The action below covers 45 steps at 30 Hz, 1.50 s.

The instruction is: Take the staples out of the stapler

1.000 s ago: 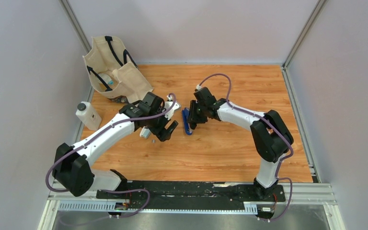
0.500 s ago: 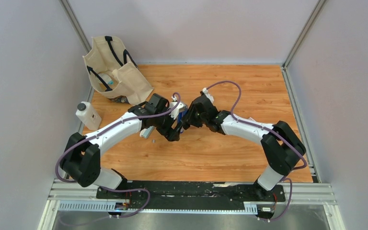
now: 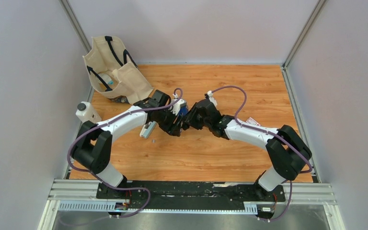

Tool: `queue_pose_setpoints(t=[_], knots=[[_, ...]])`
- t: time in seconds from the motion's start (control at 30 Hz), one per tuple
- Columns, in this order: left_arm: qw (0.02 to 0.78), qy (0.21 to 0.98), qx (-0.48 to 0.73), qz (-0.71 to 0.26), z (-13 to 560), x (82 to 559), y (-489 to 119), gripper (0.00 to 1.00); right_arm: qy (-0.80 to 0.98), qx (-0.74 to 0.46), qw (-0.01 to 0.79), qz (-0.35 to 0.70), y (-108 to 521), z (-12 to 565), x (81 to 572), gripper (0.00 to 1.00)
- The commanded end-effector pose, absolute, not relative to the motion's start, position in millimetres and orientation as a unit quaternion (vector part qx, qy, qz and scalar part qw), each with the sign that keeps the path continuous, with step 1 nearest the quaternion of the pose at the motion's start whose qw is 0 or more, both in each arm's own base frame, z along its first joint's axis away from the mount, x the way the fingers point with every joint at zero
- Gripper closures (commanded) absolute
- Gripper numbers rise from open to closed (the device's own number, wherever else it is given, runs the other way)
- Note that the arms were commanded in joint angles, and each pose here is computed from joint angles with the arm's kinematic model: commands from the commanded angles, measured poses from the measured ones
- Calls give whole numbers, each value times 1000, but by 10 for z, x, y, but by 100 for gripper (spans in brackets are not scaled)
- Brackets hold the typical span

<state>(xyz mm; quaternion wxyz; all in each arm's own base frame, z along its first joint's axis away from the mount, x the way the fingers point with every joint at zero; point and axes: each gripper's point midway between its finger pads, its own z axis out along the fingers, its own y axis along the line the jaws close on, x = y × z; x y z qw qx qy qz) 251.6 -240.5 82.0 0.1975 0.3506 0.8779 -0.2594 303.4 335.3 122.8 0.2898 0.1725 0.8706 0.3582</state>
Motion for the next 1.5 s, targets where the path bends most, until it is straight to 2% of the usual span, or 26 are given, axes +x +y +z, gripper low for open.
queue_pose_setpoints(t=[0.0,0.27,0.33,0.43,0.47,0.6,1.07,1.27,1.47], knots=[[198,862,346,-313,1008,2594,-2594,37,819,191,305,447,3560,1683,3097,100],[208,856,356,-312,974,2513,-2544,39,814,195,298,458,3561,1697,3058,100],[211,855,359,-311,966,2517,-2534,47,812,195,295,464,3580,1719,3054,100],[215,850,365,-314,985,2523,-2538,68,810,191,282,478,3624,1746,3007,100],[215,846,368,-320,996,2510,-2549,73,809,189,281,480,3630,1750,3001,100],[221,844,373,-316,1003,2512,-2524,81,810,181,275,485,3663,1766,2990,100],[294,830,418,-224,1031,2734,-2278,88,854,75,271,437,3605,1438,2791,100],[342,808,449,-171,1127,3018,-2234,100,877,21,252,410,3522,1265,2688,100],[362,798,467,-124,1124,3244,-2186,100,882,-4,255,396,3417,1180,2593,100]])
